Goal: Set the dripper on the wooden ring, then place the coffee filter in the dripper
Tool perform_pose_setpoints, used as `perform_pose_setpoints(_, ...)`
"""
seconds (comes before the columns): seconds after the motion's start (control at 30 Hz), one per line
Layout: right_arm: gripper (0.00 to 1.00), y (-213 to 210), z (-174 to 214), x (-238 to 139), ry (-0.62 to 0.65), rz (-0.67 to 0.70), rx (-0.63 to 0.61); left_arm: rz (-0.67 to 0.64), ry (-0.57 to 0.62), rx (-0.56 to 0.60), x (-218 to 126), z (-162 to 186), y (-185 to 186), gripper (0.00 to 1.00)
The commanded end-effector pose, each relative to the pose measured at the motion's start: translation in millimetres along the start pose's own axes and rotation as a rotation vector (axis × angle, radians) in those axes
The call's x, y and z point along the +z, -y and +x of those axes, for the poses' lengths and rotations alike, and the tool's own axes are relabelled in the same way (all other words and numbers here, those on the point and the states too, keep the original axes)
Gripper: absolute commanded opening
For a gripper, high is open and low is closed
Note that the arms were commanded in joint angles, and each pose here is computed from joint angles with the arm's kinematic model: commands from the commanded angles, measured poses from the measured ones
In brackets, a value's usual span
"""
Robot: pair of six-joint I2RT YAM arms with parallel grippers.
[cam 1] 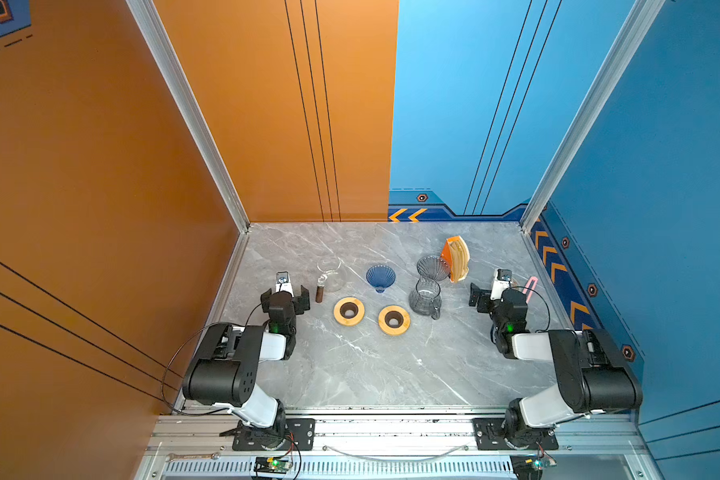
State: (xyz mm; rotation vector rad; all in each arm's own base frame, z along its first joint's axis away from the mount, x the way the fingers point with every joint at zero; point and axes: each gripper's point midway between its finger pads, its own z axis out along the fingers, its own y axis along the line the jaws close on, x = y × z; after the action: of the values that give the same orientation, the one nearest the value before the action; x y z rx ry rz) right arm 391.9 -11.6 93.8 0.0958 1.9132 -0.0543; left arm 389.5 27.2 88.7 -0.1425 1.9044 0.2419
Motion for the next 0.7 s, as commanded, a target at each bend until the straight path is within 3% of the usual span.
perform_pose_setpoints(0.0, 1.0, 1.4, 1.5, 3.0, -0.014, 0.017, 0.002, 0.012, 0.009, -0.009, 0.0, -4.2, 2.8, 0.98)
perform_pose_setpoints(0.67, 1.0, 1.8, 1.5, 3.4, -0.015, 0.01, 0.009, 0.012, 0.01, -0.009, -0.1, -4.3, 2.8, 0.98)
